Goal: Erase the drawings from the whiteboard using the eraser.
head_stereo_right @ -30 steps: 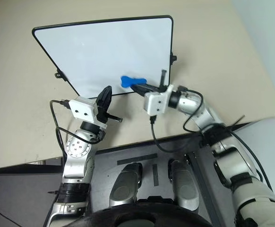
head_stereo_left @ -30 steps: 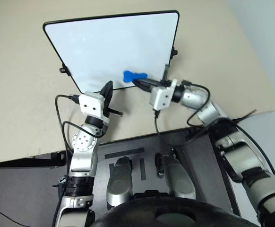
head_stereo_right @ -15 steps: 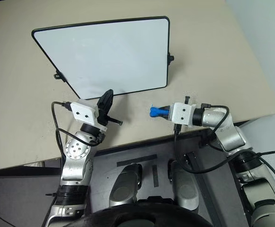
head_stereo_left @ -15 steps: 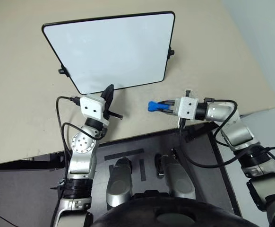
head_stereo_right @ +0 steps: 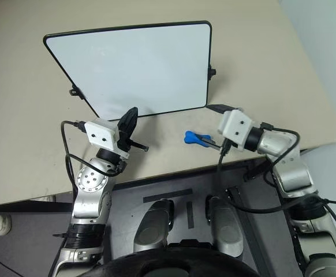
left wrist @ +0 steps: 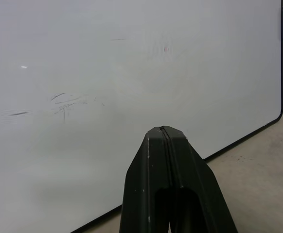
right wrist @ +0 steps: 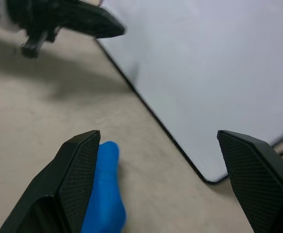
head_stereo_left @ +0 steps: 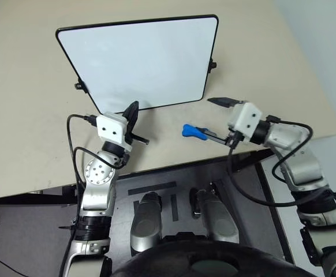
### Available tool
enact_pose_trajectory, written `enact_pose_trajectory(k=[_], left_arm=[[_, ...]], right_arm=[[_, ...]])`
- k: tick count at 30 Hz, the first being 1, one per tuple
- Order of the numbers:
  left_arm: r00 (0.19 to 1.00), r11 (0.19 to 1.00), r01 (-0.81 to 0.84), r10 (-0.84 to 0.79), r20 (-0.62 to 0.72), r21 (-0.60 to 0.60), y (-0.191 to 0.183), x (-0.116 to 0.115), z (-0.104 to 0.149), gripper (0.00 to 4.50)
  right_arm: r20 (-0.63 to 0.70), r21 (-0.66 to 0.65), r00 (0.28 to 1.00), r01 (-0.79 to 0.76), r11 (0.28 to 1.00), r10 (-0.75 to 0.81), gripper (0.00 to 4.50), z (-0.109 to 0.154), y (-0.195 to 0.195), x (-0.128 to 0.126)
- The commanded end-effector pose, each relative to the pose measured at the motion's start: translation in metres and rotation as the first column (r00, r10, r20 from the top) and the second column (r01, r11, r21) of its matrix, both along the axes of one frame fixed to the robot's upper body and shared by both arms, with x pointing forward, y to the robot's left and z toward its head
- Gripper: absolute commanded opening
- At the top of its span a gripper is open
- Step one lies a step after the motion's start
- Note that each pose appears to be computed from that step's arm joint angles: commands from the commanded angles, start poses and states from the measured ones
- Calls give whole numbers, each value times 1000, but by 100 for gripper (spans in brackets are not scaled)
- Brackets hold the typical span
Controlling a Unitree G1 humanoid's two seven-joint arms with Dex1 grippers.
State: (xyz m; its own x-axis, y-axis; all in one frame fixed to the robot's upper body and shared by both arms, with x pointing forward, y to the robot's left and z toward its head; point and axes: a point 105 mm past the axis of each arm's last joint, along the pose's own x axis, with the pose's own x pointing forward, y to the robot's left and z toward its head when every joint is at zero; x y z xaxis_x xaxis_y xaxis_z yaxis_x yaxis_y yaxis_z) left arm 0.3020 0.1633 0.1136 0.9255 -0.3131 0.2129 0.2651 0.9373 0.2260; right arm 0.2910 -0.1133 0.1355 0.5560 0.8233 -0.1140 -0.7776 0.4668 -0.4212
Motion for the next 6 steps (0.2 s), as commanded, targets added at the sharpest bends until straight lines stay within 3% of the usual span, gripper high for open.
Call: enact_pose_trajectory(k=[1,6], left_arm=[[999,1000,2,-2,46,7,5,-3,15,0],[999,1000,25,-25,46,11,0,1,17,0]], right_arm=[[-2,74,999,53,996,-53,411,15,-13,-3],[-16,78,997,71,994,-70,411,11,-11,-6]])
